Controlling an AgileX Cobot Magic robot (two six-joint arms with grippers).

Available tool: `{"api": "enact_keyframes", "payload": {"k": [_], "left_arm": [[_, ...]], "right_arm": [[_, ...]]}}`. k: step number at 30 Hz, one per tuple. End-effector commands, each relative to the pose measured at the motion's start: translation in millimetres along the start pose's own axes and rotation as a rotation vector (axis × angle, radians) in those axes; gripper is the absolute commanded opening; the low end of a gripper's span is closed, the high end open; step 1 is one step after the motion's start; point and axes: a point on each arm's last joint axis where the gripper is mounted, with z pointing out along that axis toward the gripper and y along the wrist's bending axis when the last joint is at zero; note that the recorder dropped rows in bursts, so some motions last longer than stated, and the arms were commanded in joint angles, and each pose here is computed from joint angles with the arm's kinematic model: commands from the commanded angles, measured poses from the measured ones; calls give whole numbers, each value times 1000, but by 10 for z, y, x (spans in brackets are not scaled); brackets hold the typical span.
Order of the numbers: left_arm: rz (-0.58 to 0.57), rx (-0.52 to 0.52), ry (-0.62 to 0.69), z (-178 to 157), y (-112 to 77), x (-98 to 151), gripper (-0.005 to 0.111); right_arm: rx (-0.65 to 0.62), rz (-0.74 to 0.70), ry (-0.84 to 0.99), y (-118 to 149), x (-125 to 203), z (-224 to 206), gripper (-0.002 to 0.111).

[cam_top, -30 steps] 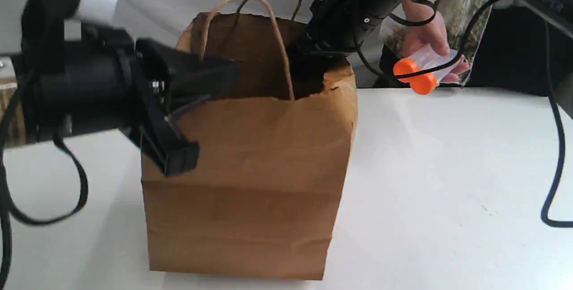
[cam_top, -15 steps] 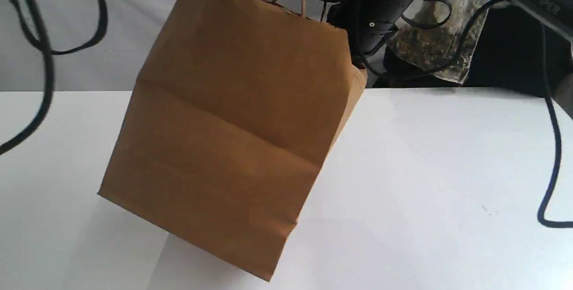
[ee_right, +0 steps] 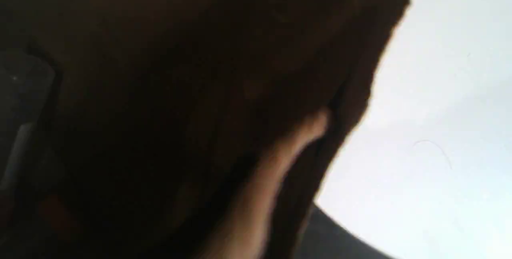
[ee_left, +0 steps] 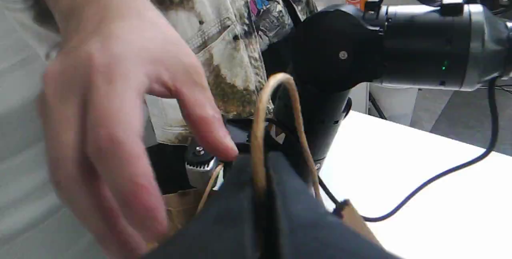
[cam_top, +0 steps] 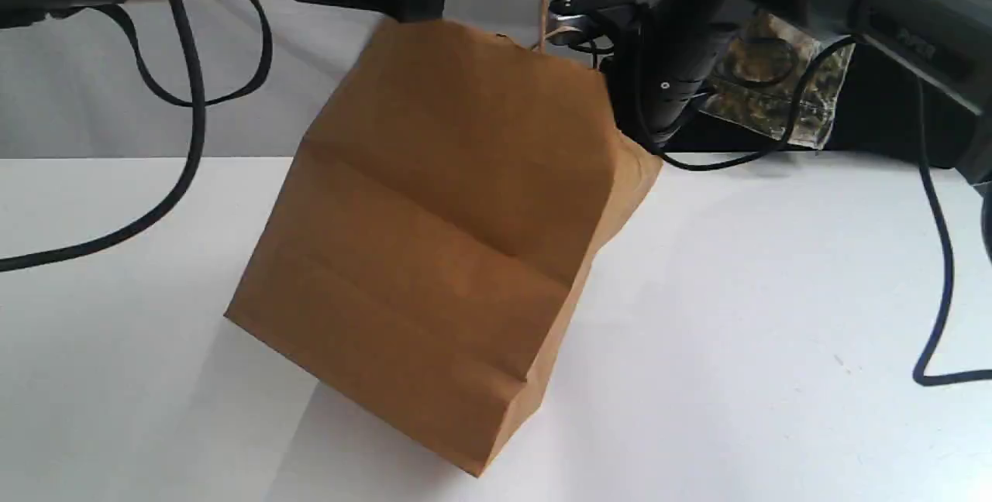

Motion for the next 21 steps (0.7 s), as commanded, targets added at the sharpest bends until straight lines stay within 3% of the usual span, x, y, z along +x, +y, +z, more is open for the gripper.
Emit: {"api": "enact_keyframes", "payload": {"k": [1,6,13,21], "left_arm": [[-6,-7,-18,-6,-5,-53,0],[-15,17,4,-12,-40,29,0],[10,30,112,-133,-151,445,0],[51,41,146,-446,-319,655,0]], "right_arm": [[26,-11,3,-70,12,4,0],[37,-42,-35,-64,-27,-73,0],[62,-57,-208,11,-157,-502,0],[-98,-36,-337,217,-239,-762,0]]}}
